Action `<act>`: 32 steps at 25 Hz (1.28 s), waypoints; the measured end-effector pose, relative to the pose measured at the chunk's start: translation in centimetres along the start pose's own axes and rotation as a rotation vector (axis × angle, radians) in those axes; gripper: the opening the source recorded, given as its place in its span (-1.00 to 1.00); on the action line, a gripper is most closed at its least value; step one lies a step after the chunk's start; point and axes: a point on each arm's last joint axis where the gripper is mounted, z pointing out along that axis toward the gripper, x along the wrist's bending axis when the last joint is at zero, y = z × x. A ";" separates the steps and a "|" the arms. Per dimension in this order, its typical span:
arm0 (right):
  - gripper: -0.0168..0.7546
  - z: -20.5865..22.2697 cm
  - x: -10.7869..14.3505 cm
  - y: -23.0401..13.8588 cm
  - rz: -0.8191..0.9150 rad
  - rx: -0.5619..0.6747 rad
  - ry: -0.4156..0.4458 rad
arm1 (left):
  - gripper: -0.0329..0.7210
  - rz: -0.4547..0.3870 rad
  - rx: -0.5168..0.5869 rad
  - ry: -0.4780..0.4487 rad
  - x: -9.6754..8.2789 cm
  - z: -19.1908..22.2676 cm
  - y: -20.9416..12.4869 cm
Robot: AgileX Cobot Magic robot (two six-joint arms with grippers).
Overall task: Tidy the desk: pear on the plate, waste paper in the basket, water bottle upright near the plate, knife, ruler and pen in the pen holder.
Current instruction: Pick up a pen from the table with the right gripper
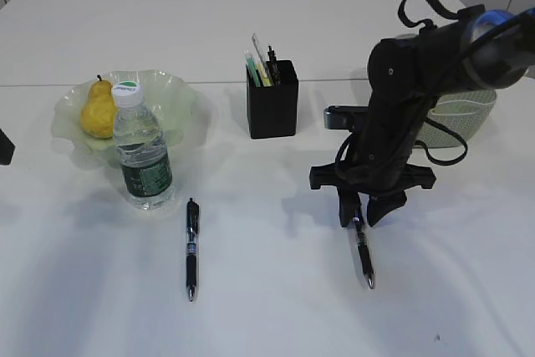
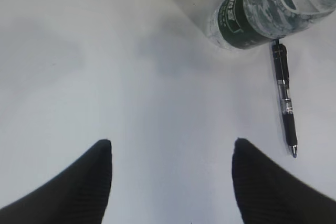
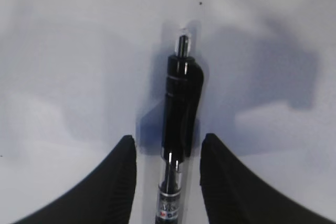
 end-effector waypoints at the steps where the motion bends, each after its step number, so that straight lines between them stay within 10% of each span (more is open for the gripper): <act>1: -0.17 0.1 0.0 0.0 0.000 0.002 -0.001 | 0.43 0.000 0.000 0.000 0.0 0.0 0.0; 32: -0.82 0.2 -0.1 0.1 -0.041 -0.004 -0.014 | 0.43 0.000 0.000 0.000 0.0 0.0 0.0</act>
